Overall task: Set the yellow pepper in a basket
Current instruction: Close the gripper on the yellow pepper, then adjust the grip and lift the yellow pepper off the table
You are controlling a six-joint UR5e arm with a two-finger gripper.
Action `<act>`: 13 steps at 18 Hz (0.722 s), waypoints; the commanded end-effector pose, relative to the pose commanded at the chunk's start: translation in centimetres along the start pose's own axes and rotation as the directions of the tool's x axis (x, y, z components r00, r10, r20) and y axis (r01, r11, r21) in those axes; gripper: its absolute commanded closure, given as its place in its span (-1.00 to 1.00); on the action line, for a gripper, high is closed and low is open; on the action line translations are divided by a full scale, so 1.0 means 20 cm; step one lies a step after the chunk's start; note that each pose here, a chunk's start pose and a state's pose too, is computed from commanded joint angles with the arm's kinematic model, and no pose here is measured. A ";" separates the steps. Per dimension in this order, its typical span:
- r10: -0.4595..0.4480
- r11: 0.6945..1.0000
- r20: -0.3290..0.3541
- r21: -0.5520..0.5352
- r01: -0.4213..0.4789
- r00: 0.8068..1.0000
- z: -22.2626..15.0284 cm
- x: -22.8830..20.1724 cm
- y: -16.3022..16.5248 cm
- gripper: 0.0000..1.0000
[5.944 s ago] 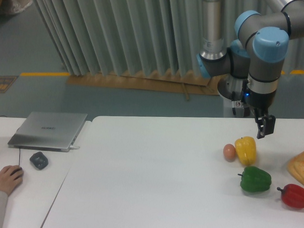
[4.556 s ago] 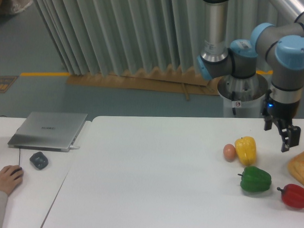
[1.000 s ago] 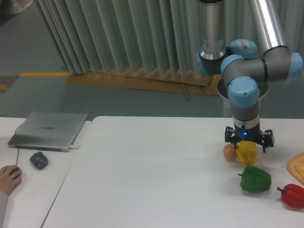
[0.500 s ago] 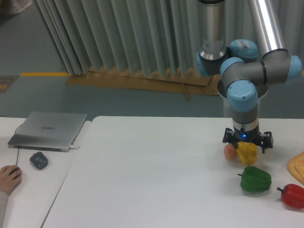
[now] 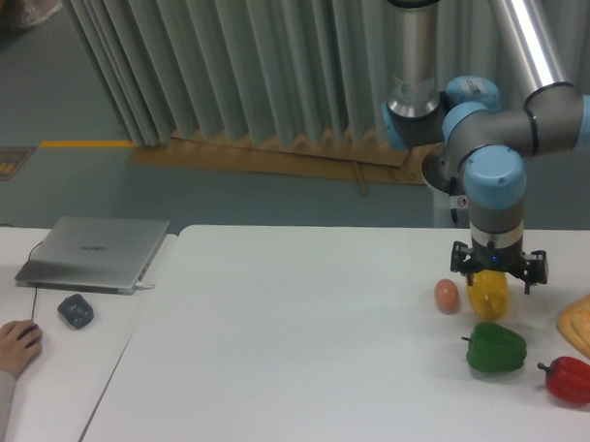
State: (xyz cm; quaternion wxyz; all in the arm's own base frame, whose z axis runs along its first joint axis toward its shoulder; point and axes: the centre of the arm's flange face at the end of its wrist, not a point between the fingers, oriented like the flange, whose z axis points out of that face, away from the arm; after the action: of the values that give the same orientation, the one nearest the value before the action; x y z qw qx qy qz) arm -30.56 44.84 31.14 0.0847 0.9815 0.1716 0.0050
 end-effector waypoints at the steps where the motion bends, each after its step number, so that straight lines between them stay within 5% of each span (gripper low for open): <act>1: -0.002 1.000 -0.001 0.001 0.002 1.000 0.00 0.00 0.00 -1.00; 13: -0.005 1.000 -0.006 -0.028 0.005 1.000 0.07 0.09 0.00 -1.00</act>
State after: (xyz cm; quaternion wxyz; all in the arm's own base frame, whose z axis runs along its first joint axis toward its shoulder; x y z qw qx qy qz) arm -28.77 45.12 29.65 0.0981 0.9797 0.1742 0.0101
